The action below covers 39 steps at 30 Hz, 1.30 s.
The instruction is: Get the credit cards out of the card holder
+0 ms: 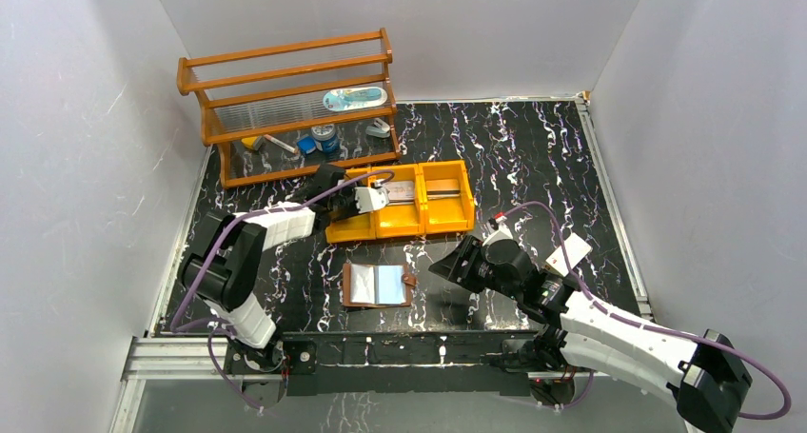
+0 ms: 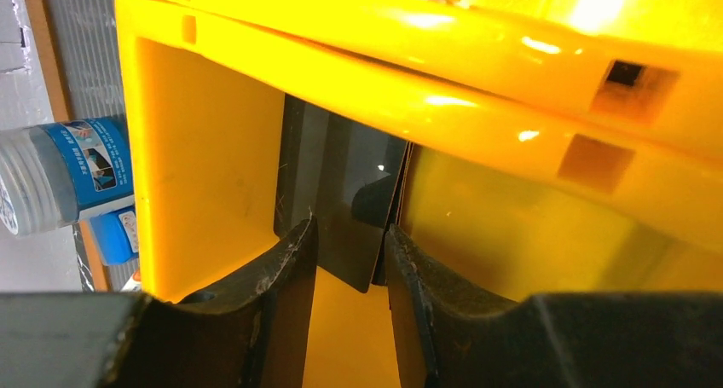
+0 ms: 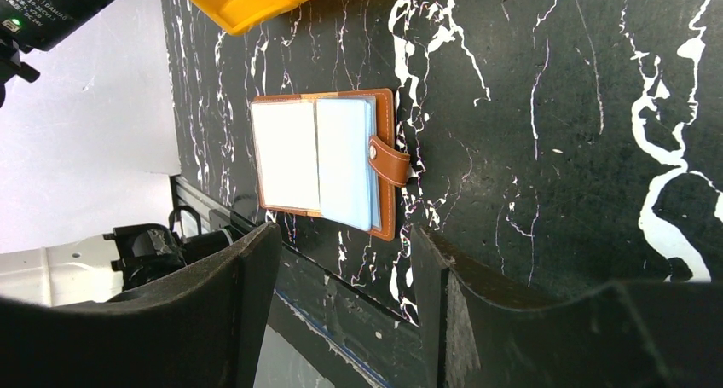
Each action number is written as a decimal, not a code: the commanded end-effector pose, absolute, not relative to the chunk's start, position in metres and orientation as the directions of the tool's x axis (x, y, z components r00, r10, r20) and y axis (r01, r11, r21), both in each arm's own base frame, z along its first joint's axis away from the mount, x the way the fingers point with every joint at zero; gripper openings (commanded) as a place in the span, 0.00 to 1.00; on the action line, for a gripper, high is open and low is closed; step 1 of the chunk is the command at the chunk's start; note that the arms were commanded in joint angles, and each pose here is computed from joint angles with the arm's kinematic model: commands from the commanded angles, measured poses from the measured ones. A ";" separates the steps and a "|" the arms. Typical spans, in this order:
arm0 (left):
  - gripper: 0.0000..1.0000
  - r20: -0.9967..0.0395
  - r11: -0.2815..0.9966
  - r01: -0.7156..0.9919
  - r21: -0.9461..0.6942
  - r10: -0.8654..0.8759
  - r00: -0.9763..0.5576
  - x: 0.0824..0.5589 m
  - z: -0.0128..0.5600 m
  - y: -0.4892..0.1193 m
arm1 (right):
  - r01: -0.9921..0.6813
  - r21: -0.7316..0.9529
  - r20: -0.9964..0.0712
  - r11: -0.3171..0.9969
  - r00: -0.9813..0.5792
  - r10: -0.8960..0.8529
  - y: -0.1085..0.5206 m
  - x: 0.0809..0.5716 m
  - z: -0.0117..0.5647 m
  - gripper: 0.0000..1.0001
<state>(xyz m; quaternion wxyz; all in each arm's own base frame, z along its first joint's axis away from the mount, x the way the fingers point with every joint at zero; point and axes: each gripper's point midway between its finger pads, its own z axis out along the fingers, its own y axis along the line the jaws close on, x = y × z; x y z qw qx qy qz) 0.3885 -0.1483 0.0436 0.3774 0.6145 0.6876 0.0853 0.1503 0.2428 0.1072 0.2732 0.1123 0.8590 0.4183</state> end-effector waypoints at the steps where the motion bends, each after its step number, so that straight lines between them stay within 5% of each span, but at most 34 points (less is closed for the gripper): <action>1: 0.33 -0.431 0.247 0.762 0.598 0.901 0.046 0.399 0.056 -0.151 | -0.043 0.790 -0.382 0.612 -0.815 0.436 0.245 0.155 0.113 0.66; 14: 0.42 -0.615 0.391 0.709 0.588 0.785 0.077 0.385 0.116 -0.167 | -0.036 0.790 -0.371 0.613 -0.823 0.430 0.247 0.155 0.109 0.66; 20: 0.61 -0.796 0.596 0.624 0.505 0.602 0.070 0.372 0.187 -0.172 | -0.041 0.787 -0.376 0.616 -0.823 0.426 0.246 0.154 0.110 0.69; 26: 0.80 -0.951 0.817 0.537 0.207 0.297 -0.085 0.336 0.234 -0.160 | -0.033 0.776 -0.374 0.630 -0.829 0.416 0.246 0.154 0.104 0.70; 31: 0.89 -0.966 0.863 0.500 -0.074 0.062 -0.250 0.290 0.231 -0.154 | -0.049 0.771 -0.380 0.635 -0.836 0.396 0.254 0.158 0.110 0.71; 39: 0.92 -0.848 0.877 0.321 -0.357 -0.161 -0.504 0.241 0.197 -0.140 | -0.063 0.744 -0.357 0.666 -0.879 0.315 0.270 0.157 0.107 0.72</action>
